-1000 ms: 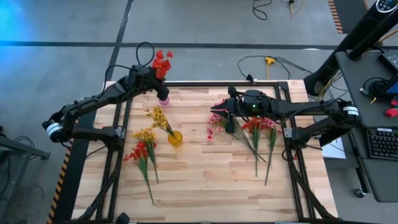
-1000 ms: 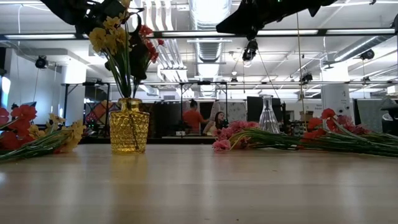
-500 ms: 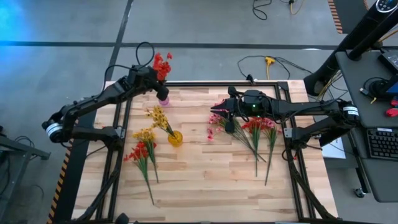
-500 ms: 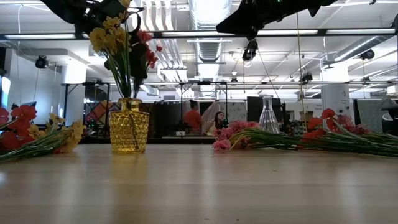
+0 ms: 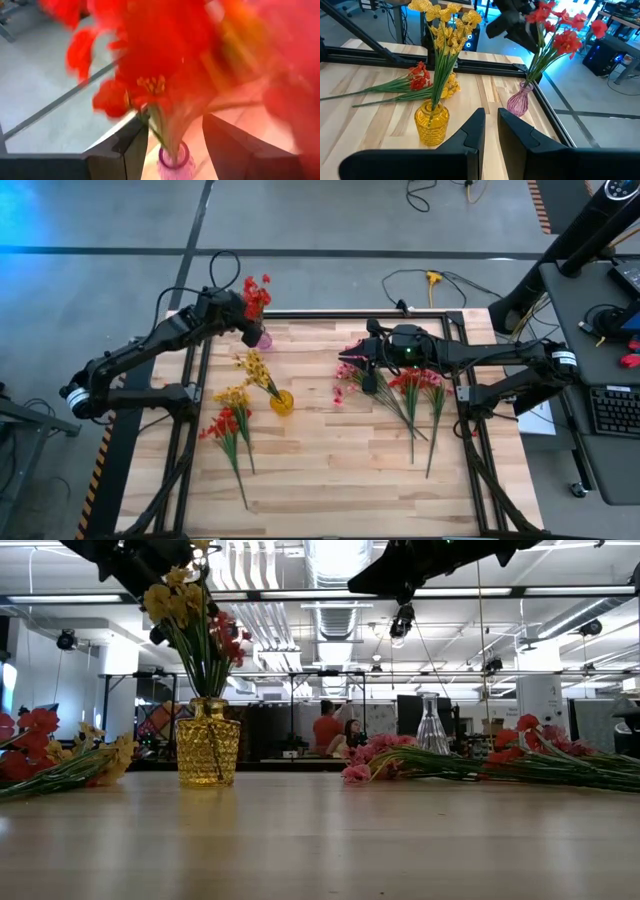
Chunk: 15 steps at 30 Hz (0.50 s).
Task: Sort flowers into vase by color
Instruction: Put the center red flower into the pink flower vase, then put the left pink flower into the transparent flower vase
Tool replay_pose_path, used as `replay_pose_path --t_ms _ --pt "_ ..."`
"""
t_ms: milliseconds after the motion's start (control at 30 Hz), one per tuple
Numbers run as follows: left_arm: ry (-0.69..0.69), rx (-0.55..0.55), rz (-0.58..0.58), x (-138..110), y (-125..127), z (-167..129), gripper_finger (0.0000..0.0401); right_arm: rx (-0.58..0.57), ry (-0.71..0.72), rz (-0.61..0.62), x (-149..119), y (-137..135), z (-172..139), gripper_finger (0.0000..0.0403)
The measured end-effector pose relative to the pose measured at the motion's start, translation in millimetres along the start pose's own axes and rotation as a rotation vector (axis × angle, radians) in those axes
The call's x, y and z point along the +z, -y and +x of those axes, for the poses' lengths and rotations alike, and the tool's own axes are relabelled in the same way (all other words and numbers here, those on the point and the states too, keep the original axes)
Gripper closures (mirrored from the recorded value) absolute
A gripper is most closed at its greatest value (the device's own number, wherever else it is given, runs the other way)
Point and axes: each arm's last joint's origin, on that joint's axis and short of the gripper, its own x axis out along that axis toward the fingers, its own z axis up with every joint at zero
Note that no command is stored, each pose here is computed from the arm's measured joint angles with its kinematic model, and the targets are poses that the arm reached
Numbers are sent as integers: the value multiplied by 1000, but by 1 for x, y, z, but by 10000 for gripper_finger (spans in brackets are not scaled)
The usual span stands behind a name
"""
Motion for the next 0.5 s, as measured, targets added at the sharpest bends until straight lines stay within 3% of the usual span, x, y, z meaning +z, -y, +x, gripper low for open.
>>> replay_pose_path --t_ms 267,500 --pt "-4 1 0 -8 -5 -33 229 -3 9 85 6 1 -14 360" --pt "56 -8 -75 -14 -9 -66 229 6 -88 225 0 -1 -22 360"
